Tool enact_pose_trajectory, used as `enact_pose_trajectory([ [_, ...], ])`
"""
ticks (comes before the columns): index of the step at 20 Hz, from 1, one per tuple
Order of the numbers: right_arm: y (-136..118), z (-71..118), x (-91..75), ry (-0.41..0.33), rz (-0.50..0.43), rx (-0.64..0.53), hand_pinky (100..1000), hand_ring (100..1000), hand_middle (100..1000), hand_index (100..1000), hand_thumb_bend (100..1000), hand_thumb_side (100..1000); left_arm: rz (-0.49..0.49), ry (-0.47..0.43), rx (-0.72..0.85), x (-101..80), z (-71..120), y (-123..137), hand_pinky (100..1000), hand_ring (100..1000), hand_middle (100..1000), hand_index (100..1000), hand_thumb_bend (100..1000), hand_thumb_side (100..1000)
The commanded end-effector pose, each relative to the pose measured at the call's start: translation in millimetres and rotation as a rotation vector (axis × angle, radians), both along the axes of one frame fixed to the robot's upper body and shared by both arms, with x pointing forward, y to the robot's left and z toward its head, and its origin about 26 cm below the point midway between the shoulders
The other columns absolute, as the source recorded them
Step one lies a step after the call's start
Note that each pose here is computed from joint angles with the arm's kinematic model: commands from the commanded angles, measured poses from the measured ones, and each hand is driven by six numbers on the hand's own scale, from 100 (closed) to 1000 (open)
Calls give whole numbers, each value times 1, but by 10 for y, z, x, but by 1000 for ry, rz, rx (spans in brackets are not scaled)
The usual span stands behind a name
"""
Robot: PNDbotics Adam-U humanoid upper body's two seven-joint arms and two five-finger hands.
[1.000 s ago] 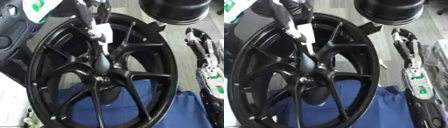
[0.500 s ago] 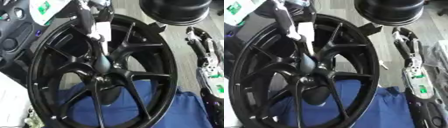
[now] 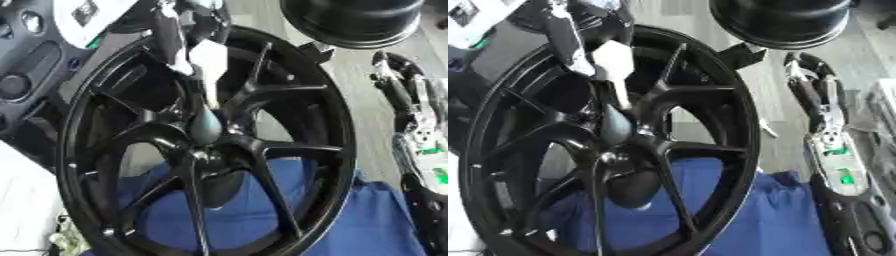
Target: Pull the pin out of the wheel hub.
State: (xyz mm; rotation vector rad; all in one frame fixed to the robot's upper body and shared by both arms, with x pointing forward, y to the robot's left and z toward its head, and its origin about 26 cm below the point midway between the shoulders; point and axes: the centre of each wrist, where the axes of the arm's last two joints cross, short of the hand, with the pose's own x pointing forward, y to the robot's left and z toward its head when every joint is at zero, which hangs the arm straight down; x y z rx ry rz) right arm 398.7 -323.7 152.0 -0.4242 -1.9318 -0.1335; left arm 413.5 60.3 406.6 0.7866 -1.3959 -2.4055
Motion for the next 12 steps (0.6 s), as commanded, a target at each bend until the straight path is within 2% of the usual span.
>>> enact_pose_trajectory([
  [1,-64,108,-5,-22,-13,-24,798,721,777,830,251,552,-3,-56,-36,-129,280,134,726,526,379,420,389,100],
  [5,-71,106,-7,-21,-16,-26,798,721,777,830,248,558,1,-87,-90,-243,435,235,716,510,361,394,437,100],
  [8,-75,107,-9,-22,-18,-25,798,721,777,830,248,558,6,-103,-118,-313,501,286,716,510,361,394,437,100],
  [9,-80,105,-11,-21,-19,-25,798,721,777,829,247,559,15,-113,-141,-343,563,349,704,499,351,377,462,100],
  [12,-97,106,-16,-22,-25,-24,799,721,777,829,247,559,42,-137,-203,-433,691,547,702,498,351,377,461,100],
])
